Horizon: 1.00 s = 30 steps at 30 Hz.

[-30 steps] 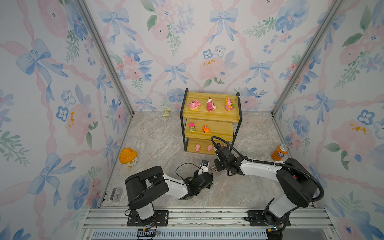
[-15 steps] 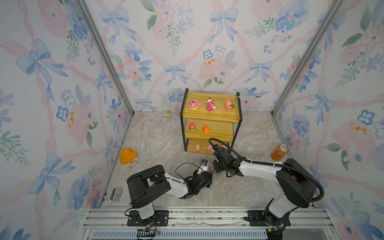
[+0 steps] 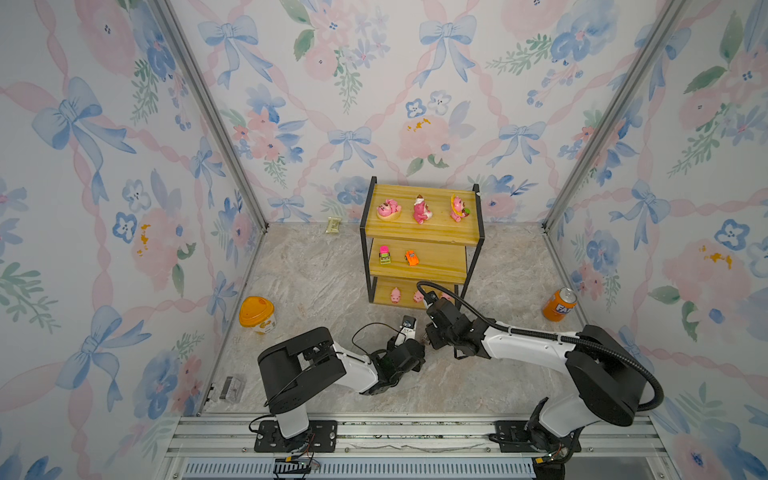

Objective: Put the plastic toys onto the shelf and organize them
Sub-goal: 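Lower the right gripper over the green truck with the striped box, then close the right gripper on the striped-box truck beside the left gripper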

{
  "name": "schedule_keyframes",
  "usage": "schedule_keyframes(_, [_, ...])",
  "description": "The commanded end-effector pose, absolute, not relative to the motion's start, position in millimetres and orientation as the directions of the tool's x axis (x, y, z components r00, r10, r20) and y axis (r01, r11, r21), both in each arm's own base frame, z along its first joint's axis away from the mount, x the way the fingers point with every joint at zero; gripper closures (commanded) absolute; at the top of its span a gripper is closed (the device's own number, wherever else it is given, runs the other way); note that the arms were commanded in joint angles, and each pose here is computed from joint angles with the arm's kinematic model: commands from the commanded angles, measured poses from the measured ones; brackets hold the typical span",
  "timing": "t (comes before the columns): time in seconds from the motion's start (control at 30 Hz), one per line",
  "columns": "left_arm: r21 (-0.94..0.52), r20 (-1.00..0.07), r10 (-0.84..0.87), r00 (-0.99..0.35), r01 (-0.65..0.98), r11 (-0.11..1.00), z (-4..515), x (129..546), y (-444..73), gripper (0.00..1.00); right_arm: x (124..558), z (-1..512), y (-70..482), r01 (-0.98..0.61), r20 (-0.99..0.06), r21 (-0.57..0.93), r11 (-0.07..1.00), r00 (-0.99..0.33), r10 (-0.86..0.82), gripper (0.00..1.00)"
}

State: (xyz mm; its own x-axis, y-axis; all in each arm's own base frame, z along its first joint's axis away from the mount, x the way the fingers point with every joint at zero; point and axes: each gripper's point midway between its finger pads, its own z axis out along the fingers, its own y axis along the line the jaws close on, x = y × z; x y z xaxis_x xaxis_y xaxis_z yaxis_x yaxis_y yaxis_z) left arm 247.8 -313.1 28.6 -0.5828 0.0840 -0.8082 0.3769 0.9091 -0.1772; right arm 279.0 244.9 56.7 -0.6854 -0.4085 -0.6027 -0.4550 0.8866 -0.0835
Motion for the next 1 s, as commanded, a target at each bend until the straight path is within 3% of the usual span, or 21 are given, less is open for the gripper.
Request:
schedule_keyframes(0.0, [-0.172,-0.813,0.086,-0.576,0.378,0.910,28,255,-316,0.42,255,41,239,-0.489,-0.530,-0.093,0.867,-0.713,-0.459,0.62])
schedule_keyframes(0.73, [-0.144,-0.830,0.088,-0.551,0.364,0.920,38,274,-304,0.42,216,30,244,-0.584,-0.428,-0.051,0.810,-0.720,-0.546,0.62])
schedule_keyframes(0.97, [-0.144,-0.837,0.086,-0.540,0.369,0.918,45,274,-298,0.42,220,51,246,-0.575,-0.488,0.018,0.818,-0.719,-0.495,0.63])
